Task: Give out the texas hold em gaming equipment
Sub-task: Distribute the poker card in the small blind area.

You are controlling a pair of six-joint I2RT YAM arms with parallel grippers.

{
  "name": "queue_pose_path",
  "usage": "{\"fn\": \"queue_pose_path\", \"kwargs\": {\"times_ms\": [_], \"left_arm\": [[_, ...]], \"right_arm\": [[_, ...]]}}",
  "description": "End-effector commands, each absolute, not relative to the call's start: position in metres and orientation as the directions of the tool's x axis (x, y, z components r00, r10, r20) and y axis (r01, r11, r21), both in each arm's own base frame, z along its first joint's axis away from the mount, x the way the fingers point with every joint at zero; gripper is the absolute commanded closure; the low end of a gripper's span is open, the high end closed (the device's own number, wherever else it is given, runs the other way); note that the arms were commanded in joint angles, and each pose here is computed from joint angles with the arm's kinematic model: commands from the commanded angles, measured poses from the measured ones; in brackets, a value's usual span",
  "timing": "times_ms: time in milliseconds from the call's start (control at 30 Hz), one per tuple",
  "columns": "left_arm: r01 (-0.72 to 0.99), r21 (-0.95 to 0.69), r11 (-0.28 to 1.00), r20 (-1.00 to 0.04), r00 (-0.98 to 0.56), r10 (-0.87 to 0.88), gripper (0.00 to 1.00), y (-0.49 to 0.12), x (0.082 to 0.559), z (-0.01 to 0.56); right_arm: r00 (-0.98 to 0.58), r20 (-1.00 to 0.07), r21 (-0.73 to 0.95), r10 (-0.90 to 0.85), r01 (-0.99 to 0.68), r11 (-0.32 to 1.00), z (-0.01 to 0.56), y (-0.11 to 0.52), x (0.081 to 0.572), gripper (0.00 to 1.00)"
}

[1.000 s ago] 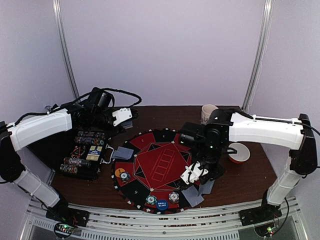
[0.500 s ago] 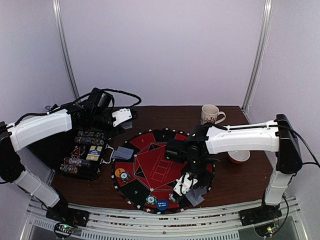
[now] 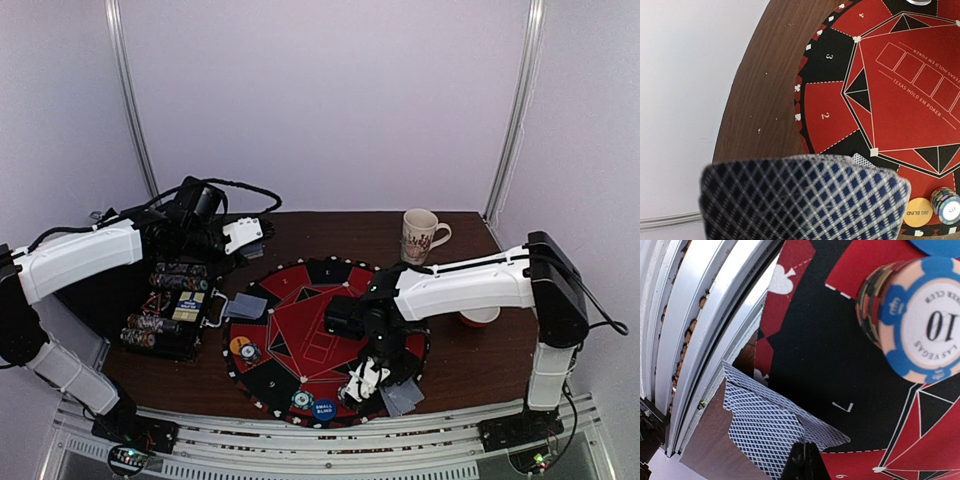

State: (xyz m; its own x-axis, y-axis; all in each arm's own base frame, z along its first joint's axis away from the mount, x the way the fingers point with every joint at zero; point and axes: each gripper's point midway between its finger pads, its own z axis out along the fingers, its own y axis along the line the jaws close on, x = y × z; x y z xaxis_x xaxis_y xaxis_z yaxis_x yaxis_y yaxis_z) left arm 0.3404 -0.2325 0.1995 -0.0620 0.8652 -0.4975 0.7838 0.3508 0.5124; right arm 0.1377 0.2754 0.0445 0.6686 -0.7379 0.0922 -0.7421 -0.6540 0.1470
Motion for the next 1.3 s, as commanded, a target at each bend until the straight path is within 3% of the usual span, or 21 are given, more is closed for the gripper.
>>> {"fn": "queue_pose_path", "kwargs": {"times_ms": [0, 567, 867, 967, 1067, 1100, 1267], "left_arm": [[0.760, 0.540, 0.361, -0.523, -0.033, 0.852, 0.58, -0.235, 0.342, 0.213], [0.758, 0.541, 0.364, -0.519, -0.039, 0.854, 0.58, -0.233, 0.341, 0.213], [0.759, 0.540, 0.364, -0.521, -0.038, 0.853, 0.58, -0.234, 0.342, 0.214], [0.759, 0.541, 0.362, -0.521, -0.036, 0.853, 0.58, -0.235, 0.342, 0.215], [0.761, 0.539, 0.360, -0.521, -0.035, 0.853, 0.58, -0.235, 0.342, 0.214], [0.761, 0.539, 0.361, -0.522, -0.035, 0.852, 0.58, -0.235, 0.342, 0.214], [0.759, 0.540, 0.363, -0.527, -0.031, 0.850, 0.58, -0.236, 0.343, 0.218]], "right_arm": [[0.647, 0.098, 0.176, -0.756, -0.759, -0.627, 0.033, 0.270, 0.134, 1.00], [0.522, 0.101, 0.134, -0.847, -0.850, -0.509, 0.026, 0.273, 0.154, 1.00], [0.475, 0.087, 0.051, -0.876, -0.880, -0.472, 0.039, 0.282, 0.165, 0.61], [0.449, 0.037, -0.025, -0.893, -0.893, -0.450, 0.057, 0.293, 0.173, 0.40], [0.398, -0.034, -0.136, -0.917, -0.910, -0.391, 0.086, 0.304, 0.191, 0.06], [0.380, -0.055, -0.178, -0.923, -0.914, -0.365, 0.097, 0.305, 0.199, 0.01], [0.285, -0.068, -0.446, -0.956, -0.866, -0.226, 0.156, 0.291, 0.249, 0.00]]}}
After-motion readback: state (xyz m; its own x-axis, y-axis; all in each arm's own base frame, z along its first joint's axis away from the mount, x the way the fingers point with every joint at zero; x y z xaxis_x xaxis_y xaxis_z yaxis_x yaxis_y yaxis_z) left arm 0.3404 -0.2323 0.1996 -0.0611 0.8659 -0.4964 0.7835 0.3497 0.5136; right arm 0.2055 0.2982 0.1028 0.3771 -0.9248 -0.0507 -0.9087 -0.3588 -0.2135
